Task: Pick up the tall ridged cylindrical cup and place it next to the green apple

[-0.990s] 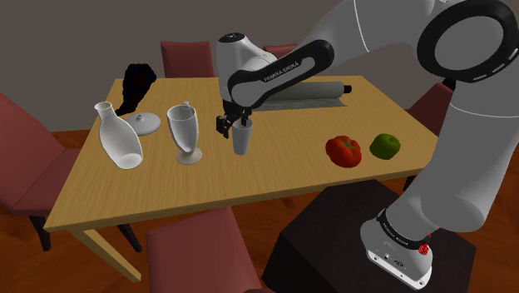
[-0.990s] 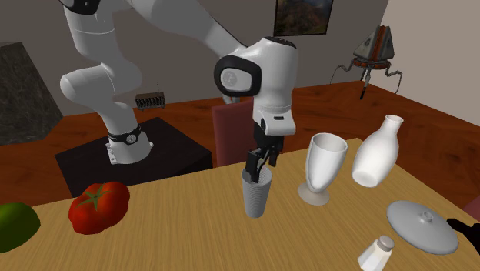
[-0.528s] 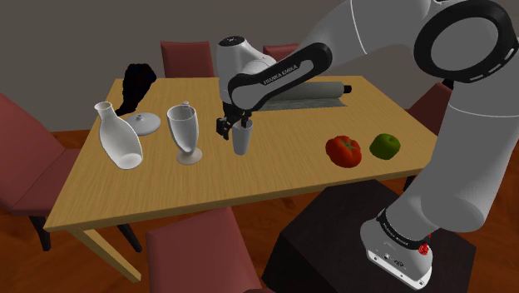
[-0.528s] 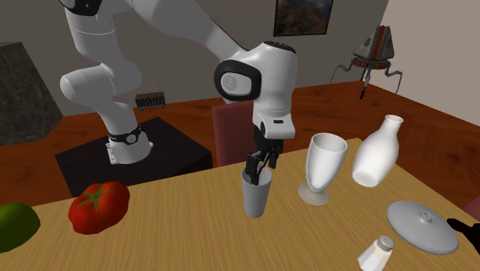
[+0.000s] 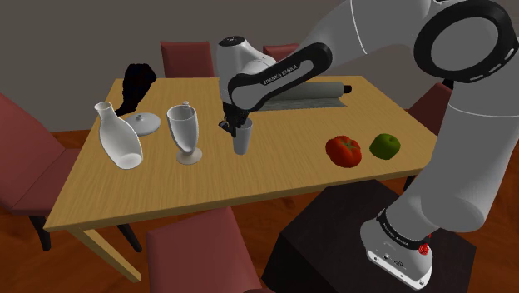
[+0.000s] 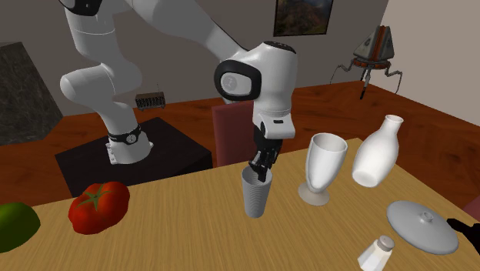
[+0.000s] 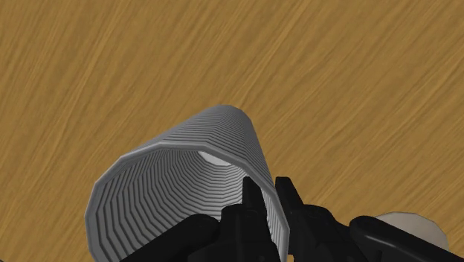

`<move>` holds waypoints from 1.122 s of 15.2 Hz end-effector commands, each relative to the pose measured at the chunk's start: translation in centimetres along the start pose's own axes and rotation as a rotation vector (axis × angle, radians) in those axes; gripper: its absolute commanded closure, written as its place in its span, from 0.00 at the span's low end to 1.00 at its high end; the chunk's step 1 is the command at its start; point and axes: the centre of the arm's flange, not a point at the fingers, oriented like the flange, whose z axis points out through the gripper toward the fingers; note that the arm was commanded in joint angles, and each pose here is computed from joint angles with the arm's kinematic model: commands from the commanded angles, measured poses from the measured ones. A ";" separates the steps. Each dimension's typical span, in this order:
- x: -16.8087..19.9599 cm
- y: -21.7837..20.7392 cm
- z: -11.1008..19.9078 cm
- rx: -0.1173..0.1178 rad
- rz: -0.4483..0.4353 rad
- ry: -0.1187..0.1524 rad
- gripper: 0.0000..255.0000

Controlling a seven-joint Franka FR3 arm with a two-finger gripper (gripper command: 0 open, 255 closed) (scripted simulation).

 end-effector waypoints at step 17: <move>0.2 0.7 -7.4 0.000 0.000 0.000 1.00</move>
